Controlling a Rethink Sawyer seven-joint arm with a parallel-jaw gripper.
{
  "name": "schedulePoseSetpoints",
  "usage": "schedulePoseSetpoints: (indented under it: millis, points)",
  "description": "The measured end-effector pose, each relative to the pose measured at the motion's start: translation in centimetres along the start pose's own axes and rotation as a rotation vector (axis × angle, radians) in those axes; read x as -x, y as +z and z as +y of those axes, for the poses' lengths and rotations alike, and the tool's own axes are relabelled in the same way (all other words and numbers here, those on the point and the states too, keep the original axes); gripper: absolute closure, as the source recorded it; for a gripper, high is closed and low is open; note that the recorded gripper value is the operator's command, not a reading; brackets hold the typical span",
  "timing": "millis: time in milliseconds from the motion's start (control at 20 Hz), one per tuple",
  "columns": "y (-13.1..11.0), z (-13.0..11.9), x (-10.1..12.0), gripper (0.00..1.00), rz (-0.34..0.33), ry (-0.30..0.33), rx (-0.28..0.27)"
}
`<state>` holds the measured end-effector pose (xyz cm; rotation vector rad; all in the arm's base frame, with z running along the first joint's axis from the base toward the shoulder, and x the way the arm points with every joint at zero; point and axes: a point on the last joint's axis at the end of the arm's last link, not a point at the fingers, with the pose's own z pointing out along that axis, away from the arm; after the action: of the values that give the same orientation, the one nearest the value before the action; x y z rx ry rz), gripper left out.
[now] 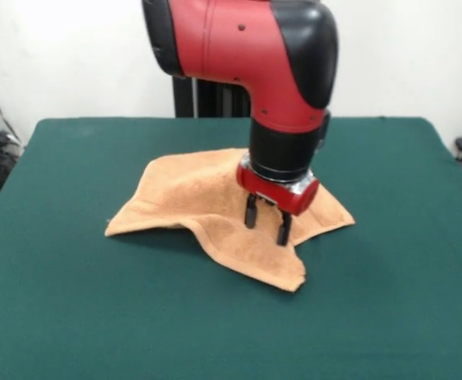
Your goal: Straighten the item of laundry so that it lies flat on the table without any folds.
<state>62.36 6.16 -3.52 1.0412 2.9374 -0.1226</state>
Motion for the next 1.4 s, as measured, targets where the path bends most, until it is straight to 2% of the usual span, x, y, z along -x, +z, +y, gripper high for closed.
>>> schedulePoseSetpoints:
  millis: [300,950,1200,1400]
  points:
    - [0.1,1.5,0.2,0.0,0.034,0.003,-0.014]
    - [0.1,1.4,1.1,0.0,0.075,0.013,-0.04]
    - [0.0,-0.6,3.2,0.0,0.101,0.064,-0.036]
    - [-0.3,-4.0,6.5,0.0,0.132,0.139,-0.038]
